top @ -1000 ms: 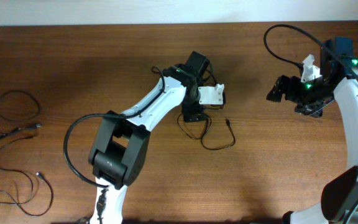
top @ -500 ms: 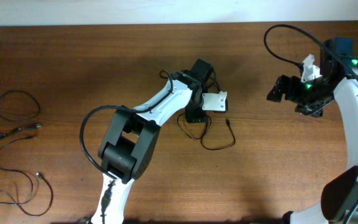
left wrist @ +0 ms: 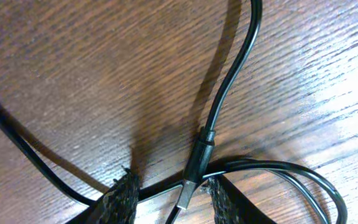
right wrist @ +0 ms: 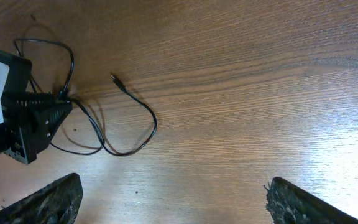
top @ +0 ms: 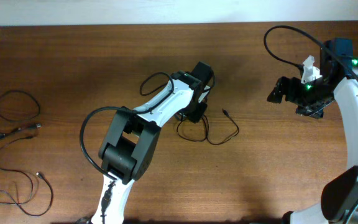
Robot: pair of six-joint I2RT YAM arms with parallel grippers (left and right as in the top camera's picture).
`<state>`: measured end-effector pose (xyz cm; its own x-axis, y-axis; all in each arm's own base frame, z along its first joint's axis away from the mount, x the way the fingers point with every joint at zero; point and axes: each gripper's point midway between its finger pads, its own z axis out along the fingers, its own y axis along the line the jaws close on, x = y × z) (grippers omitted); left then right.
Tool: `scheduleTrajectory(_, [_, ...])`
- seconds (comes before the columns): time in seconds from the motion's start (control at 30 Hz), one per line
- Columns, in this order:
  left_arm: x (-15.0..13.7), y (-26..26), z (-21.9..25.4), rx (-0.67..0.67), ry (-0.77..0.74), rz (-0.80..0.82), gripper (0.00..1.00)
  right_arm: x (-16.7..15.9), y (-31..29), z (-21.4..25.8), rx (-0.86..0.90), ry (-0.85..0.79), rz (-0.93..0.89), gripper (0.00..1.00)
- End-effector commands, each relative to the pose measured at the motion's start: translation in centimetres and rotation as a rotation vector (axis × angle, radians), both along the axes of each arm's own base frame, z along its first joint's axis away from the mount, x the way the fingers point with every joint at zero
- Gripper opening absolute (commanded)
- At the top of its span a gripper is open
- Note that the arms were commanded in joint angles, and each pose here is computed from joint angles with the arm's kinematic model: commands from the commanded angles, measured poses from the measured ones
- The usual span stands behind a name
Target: Untangle cables
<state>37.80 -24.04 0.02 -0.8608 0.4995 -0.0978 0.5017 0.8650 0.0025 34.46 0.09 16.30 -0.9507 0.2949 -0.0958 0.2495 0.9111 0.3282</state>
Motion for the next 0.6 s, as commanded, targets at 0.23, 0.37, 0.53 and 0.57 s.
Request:
scheduleTrajectory(0.23, [2.7, -0.1, 2.7, -0.046, -0.010, 0.022, 0.00, -0.2, 0.1, 0.2, -0.011, -0.004, 0.011, 0.96])
scheduleTrajectory(0.37, [5.6, 0.1, 13.4, -0.091, -0.118, -0.031, 0.00, -0.2, 0.0, 0.2, -0.011, -0.005, 0.011, 0.96])
scheduleTrajectory(0.53, [11.4, 6.5, 26.6, -0.211, -0.432, 0.124, 0.00, -0.2, 0.0, 0.2, -0.011, -0.005, 0.011, 0.96])
scheduleTrajectory(0.57, [12.4, 9.6, 28.3, -0.214, -0.482, 0.184, 0.00, -0.2, 0.0, 0.2, -0.011, -0.005, 0.011, 0.96])
